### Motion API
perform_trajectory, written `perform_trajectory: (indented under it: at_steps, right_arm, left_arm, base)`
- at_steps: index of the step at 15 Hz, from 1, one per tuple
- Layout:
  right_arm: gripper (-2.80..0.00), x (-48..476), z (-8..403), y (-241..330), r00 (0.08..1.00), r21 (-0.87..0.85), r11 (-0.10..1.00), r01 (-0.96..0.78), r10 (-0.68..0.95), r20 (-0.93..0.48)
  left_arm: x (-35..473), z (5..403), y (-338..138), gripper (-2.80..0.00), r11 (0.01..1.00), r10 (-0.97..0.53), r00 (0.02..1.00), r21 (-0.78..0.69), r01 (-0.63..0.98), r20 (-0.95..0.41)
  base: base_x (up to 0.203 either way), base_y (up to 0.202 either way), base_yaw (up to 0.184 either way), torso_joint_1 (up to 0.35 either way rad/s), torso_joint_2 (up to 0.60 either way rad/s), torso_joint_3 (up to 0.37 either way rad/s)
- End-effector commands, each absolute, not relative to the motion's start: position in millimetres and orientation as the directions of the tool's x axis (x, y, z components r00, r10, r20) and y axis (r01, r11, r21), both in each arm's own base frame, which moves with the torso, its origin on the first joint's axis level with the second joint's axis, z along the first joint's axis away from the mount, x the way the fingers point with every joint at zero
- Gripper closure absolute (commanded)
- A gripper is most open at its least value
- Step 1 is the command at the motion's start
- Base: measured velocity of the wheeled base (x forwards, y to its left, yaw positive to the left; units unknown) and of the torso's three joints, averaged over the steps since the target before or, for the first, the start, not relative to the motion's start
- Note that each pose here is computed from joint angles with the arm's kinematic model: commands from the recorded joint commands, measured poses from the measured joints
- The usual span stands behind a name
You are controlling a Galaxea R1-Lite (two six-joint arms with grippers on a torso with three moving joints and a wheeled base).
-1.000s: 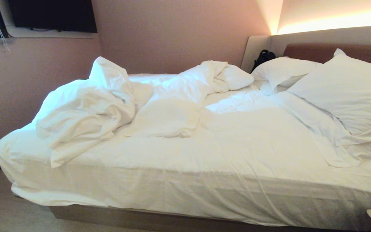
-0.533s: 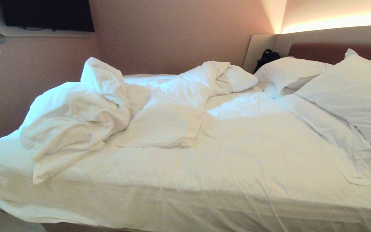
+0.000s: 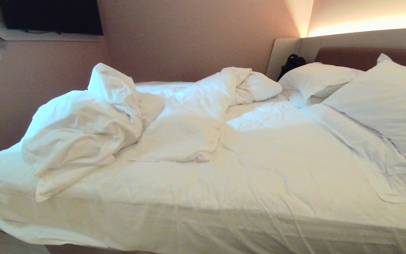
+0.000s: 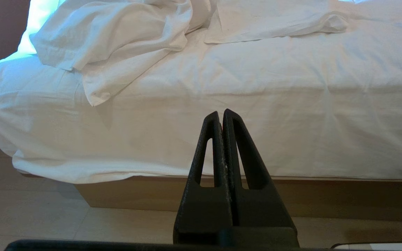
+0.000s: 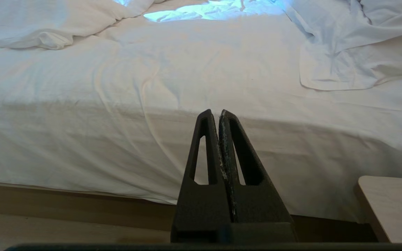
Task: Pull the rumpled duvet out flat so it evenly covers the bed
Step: Hold the folded corner of the quilt
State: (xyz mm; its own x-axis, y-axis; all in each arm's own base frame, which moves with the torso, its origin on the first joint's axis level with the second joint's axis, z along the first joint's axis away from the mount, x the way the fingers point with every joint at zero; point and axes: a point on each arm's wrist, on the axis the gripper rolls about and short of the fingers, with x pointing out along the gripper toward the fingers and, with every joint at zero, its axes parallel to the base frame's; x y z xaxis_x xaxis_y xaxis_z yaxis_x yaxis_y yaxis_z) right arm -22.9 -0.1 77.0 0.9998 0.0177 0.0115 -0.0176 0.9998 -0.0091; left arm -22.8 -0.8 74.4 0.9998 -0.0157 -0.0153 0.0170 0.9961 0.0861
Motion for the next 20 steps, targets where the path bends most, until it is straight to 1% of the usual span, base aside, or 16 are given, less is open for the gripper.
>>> perform_trajectory:
  at_steps: [1,15,17,20]
  right_arm:
    - [0.00,-22.9,77.0,-0.1,1.000,-0.009,1.000,-0.018,0.018,0.012]
    - [0.00,-22.9,77.0,-0.1,1.000,-0.009,1.000,-0.018,0.018,0.012]
    - [0.00,-22.9,77.0,-0.1,1.000,-0.009,1.000,-0.018,0.018,0.012]
    - [0.00,-22.9,77.0,-0.1,1.000,-0.009,1.000,-0.018,0.018,0.012]
  left_arm:
    - [-22.8,74.4,-0.8,0.00,0.996,-0.015,1.000,0.087,0.017,-0.015]
    - [-22.8,74.4,-0.8,0.00,0.996,-0.012,1.000,0.090,0.014,-0.015]
    - [-22.8,74.2,-0.8,0.00,0.996,-0.012,1.000,0.090,0.014,-0.017]
    - [-22.8,74.2,-0.7,0.00,0.996,-0.014,1.000,0.088,0.015,-0.017]
  base:
    - [0.000,0.000,0.000,0.000,0.00,0.000]
    - [0.000,0.000,0.000,0.000,0.00,0.000]
    - [0.001,-0.094,-0.002,0.002,0.00,0.002]
    - [0.000,-0.192,0.001,0.001,0.00,0.002]
